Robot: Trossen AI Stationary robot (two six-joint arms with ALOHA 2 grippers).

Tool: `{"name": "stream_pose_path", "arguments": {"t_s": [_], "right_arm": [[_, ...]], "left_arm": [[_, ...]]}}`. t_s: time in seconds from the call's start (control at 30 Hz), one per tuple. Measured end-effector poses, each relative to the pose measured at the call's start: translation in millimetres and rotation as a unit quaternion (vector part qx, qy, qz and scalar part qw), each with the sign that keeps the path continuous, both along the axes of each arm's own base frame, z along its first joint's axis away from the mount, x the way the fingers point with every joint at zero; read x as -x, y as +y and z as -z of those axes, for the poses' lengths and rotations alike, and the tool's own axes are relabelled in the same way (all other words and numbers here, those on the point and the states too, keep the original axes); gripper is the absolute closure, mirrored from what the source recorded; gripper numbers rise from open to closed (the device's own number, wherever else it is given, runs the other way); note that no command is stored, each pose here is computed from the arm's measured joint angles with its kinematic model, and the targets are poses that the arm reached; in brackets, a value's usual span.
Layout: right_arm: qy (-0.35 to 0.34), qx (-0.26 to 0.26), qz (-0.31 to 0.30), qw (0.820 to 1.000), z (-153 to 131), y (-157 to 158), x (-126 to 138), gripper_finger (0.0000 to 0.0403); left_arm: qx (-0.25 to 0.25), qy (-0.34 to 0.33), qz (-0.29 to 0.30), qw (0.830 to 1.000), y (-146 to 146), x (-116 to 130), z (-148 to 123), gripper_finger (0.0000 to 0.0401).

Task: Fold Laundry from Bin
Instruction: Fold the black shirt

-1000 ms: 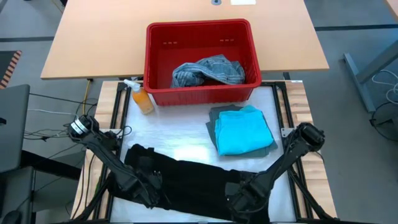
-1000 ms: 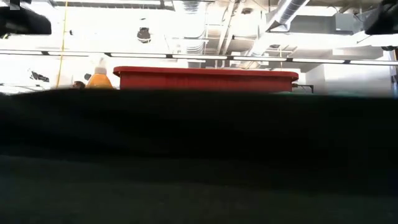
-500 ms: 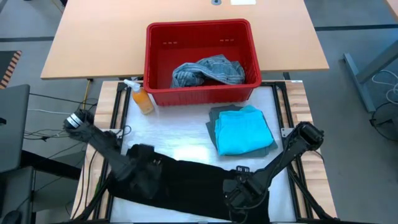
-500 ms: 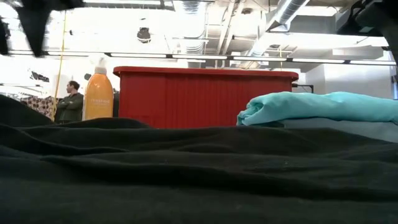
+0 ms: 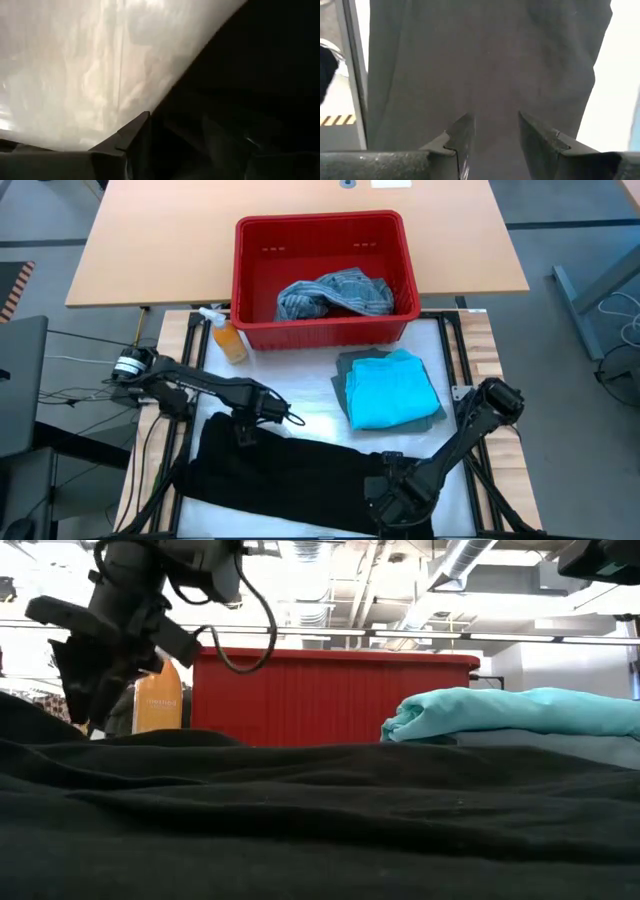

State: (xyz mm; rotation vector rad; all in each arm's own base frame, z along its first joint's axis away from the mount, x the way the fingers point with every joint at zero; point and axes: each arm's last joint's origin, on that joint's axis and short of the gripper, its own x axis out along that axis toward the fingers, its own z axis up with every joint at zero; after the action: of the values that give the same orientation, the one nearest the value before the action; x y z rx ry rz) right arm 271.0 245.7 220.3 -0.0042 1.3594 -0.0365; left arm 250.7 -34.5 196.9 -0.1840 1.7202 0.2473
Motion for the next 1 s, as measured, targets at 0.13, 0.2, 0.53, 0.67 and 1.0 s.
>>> {"name": "stream_pose_path", "arguments": {"t_s": [0.13, 0.2, 0.53, 0.67, 1.0], "right_arm": [[0.003, 0.008, -0.018, 1.000, 0, 1, 2, 0.0232], [0.006, 0.012, -0.026, 1.000, 0, -1, 1, 0.0232], [0.012, 0.030, -0.022, 0.999, 0, -6, 1, 0.0232], [0.012, 0.030, -0.026, 0.999, 0, -2, 5, 0.0232], [0.013, 0.031, -0.026, 0.999, 0, -3, 4, 0.0232]], "left_arm": [[-0.004, 0.003, -0.013, 1.000, 7, 1, 5, 0.0227], [0.009, -0.002, -0.016, 1.000, 7, 0, 5, 0.0226], [0.018, 0.019, -0.019, 0.999, 8, 9, 19, 0.0225], [0.038, 0.037, -0.024, 0.998, 8, 19, 34, 0.0225], [0.018, 0.015, 0.022, 0.999, -7, 14, 29, 0.0381]]}}
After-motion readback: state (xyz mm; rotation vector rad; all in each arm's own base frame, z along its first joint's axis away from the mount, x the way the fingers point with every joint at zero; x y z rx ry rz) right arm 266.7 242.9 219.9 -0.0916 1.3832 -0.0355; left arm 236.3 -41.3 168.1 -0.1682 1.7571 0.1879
